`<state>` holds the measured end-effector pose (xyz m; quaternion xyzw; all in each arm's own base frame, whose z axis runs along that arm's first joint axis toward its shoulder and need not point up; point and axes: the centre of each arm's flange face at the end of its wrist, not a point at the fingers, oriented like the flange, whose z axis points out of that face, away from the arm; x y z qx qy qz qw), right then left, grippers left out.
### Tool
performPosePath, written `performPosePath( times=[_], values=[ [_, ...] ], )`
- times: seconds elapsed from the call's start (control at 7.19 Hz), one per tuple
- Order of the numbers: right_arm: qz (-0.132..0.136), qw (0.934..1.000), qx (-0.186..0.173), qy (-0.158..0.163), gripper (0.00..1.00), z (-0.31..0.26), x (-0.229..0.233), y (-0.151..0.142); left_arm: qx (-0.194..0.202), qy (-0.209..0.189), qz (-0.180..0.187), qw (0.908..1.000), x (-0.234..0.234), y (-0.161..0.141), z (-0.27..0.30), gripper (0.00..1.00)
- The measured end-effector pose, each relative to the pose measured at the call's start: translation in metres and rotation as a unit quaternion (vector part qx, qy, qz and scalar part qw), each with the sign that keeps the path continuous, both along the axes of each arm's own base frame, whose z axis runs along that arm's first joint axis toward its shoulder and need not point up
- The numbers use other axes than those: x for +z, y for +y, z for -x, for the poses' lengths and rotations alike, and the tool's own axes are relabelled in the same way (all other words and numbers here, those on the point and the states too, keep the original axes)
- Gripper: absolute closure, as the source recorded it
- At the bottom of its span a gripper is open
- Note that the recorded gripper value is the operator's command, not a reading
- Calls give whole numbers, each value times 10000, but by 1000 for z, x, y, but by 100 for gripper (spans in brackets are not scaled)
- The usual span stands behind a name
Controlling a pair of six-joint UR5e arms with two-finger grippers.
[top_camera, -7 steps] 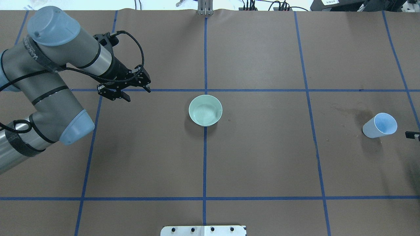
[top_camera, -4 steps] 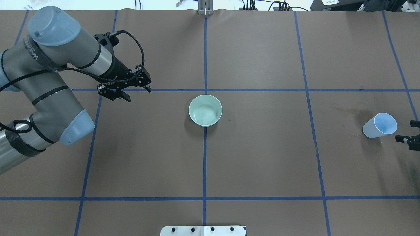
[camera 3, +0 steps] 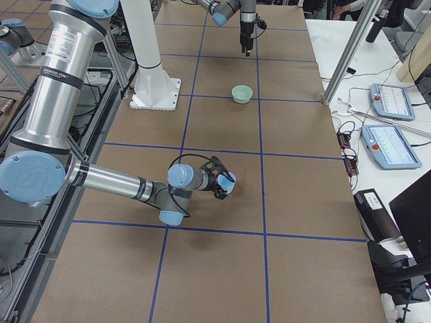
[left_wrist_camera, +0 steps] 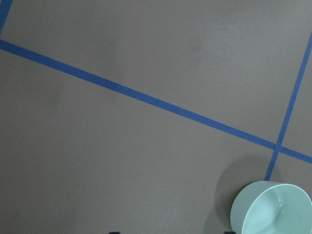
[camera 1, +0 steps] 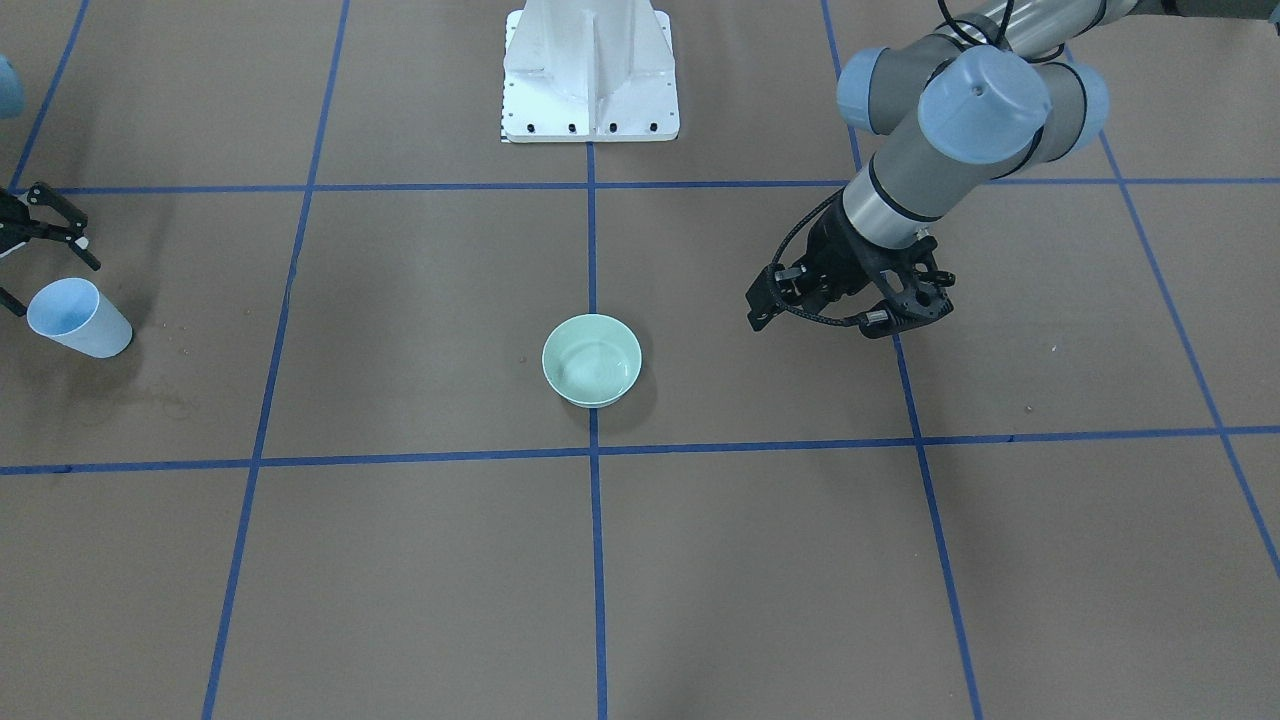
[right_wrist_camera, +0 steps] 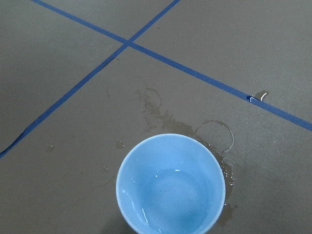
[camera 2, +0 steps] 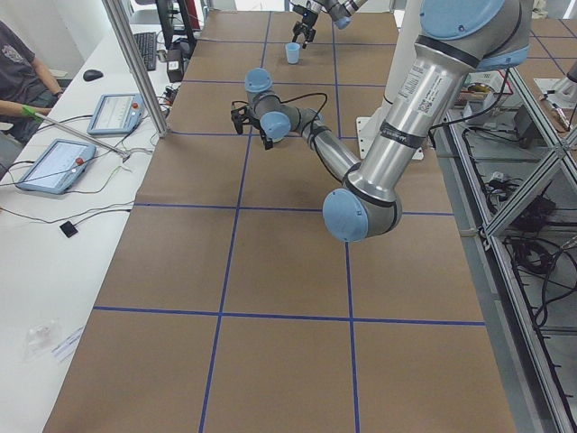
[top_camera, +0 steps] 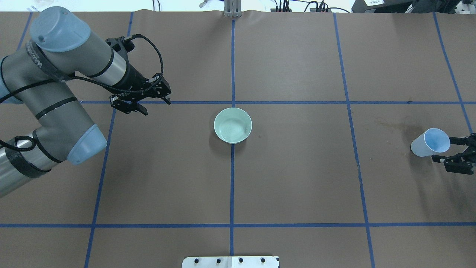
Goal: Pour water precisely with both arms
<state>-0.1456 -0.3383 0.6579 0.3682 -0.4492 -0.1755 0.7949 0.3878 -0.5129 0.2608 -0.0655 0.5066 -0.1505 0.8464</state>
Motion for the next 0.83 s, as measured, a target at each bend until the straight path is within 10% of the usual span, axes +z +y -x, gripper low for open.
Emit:
performPosePath(
  times=[0.83],
  values=[
    [-51,9998,198,-45,2,21,19,-25,-11,-13,9,10000,2,0,1,23]
  ],
)
